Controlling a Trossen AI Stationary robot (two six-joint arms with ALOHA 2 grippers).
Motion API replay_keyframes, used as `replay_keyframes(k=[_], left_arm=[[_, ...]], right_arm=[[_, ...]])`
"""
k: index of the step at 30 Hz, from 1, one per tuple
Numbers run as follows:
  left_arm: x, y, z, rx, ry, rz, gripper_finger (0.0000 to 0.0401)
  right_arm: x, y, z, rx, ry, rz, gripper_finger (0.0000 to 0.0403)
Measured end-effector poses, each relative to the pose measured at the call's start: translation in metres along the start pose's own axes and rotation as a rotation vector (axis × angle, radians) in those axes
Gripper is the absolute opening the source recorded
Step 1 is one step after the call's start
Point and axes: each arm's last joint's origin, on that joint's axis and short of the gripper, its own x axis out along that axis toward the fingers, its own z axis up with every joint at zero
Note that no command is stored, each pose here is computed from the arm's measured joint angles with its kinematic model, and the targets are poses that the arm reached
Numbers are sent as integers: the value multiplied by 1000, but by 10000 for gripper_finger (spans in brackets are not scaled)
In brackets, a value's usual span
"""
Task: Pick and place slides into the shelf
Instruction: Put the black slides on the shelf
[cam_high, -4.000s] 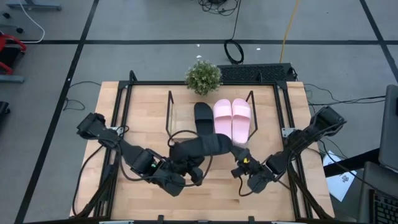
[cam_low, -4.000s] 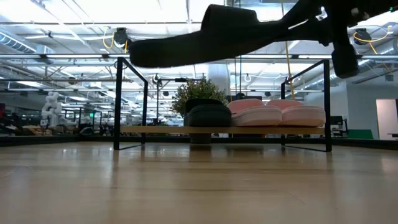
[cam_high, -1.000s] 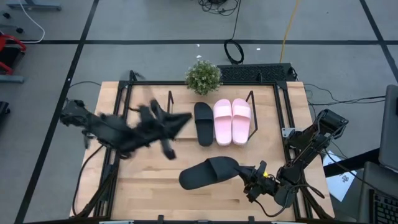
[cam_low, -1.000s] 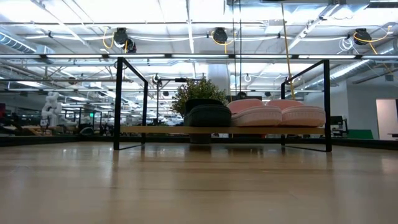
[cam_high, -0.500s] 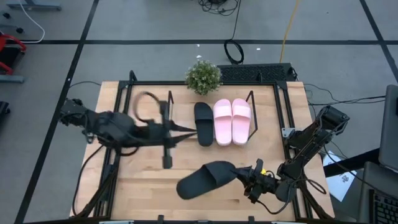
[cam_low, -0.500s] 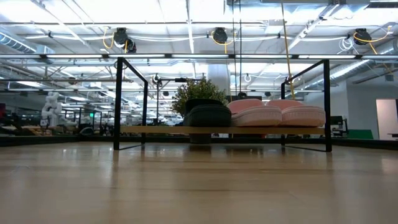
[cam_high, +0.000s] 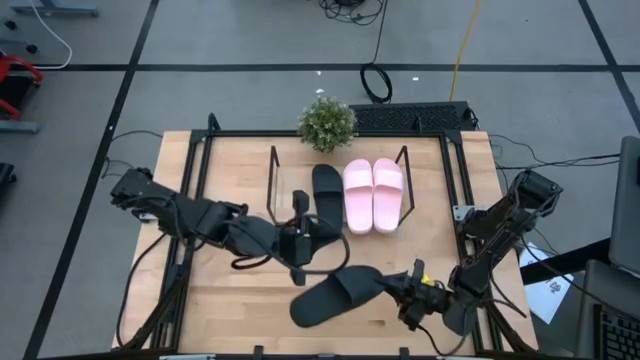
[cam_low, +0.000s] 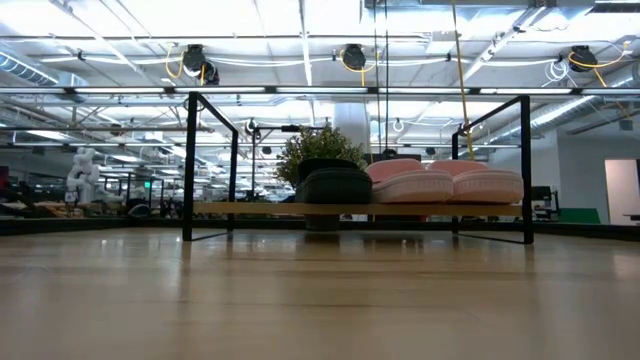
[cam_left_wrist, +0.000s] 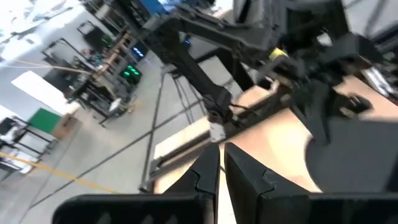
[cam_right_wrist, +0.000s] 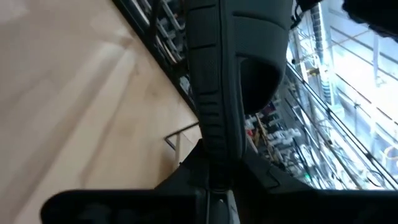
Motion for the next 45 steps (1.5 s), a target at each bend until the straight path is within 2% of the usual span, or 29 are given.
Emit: replay_keyframes(k=[4,9,12,19,21,24,29,39,45], left_arm=[[-7,-12,3,6,4,-45,31],[-18,-34,10,44,-19,-112,31],[-17,-53,12,66,-18,-151,31],[-5,-93,10,139,6,-194,31],[-4,-97,10,161,3,-188,31],[-3,-97,14,135,-38,-178,31],[-4,-100,16,115,-82,-264,31],[-8,-106,14,134,-56,-285,31],[-5,-117,4,144,43,-276,31]], right_arm=[[-14,-1,4,44,-59,51,28],[-28,-8,8,137,-189,204,28],[-30,-13,8,163,-221,262,28],[-25,-16,7,183,-249,317,28],[-24,-16,7,185,-259,329,28],[-19,-17,7,192,-264,340,28],[-9,-20,4,195,-239,320,28],[14,-27,-1,146,-232,309,28],[26,-31,-4,147,-239,316,28]])
